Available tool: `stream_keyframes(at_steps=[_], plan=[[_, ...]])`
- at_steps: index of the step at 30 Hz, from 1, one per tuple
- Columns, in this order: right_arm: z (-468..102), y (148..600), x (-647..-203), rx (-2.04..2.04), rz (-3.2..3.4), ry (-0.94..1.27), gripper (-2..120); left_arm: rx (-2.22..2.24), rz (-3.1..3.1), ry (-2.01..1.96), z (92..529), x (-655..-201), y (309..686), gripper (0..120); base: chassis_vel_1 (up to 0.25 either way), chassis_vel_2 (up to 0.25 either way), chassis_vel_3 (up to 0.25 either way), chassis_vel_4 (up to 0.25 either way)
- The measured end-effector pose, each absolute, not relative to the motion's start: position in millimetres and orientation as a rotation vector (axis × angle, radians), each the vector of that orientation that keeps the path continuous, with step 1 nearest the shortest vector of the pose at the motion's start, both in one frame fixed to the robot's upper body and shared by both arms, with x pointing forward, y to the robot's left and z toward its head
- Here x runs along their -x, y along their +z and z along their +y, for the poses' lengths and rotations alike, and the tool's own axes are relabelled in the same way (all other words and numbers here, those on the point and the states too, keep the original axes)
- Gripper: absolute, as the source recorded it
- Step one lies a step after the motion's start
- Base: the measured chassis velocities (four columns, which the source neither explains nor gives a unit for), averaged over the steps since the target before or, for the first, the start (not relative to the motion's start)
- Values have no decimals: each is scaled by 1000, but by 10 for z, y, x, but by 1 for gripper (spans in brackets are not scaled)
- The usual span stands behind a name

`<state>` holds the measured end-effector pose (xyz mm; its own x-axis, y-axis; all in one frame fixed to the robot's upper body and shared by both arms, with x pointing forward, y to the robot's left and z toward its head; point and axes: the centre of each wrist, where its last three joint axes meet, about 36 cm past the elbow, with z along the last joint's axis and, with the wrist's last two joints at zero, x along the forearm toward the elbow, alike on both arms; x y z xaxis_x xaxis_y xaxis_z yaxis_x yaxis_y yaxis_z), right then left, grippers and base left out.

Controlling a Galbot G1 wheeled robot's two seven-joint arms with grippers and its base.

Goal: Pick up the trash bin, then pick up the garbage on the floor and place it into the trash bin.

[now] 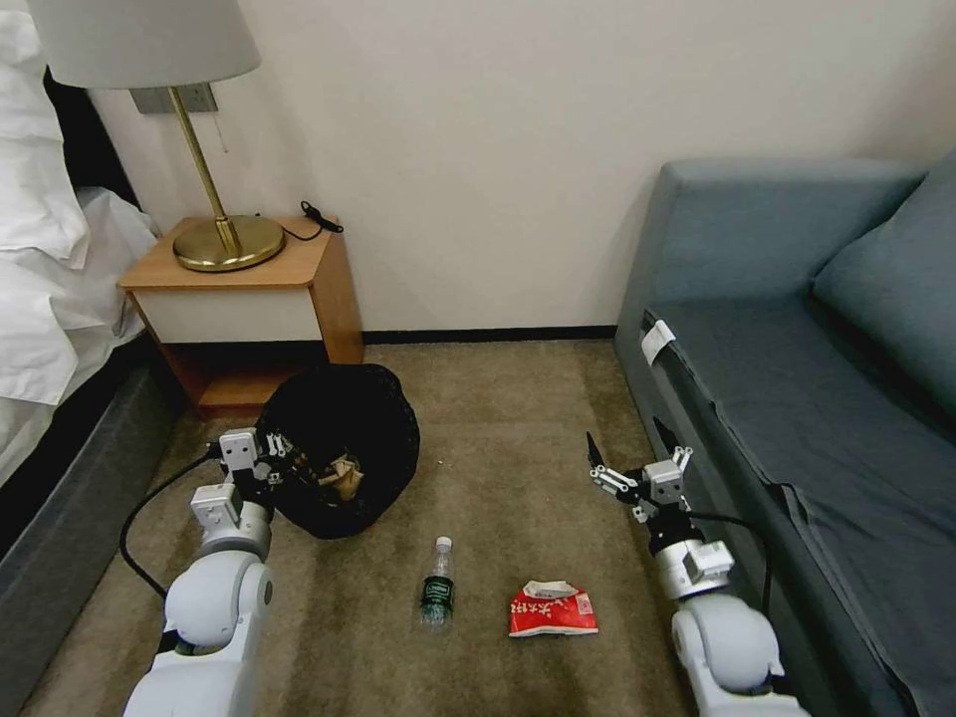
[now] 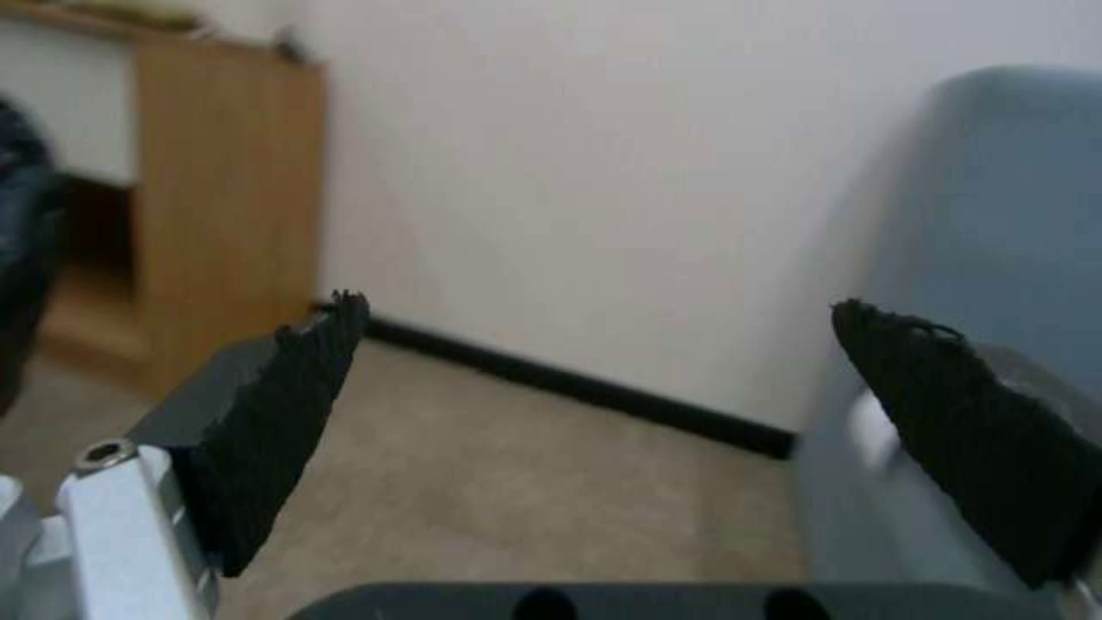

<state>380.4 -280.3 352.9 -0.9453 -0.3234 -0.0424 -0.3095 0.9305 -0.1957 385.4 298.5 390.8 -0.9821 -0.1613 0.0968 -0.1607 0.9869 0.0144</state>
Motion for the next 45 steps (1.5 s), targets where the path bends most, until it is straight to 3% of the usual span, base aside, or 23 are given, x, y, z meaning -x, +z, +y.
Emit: stream_keyframes(at_steps=[8,17,45], plan=[[-3224,3489,-4282,1101,2976,-349,100,-233,-3026,-18,2978,-3855,3873,5,0,0,0,0],[-3490,3315,-4552,1764,2769,-611,100,-239,-3006,-21,2977,-3779,3784,5,0,0,0,0],[-3540,2994,-4508,2284,2538,-987,100,-216,-3006,-42,2819,-3729,3792,5,0,0,0,0]])
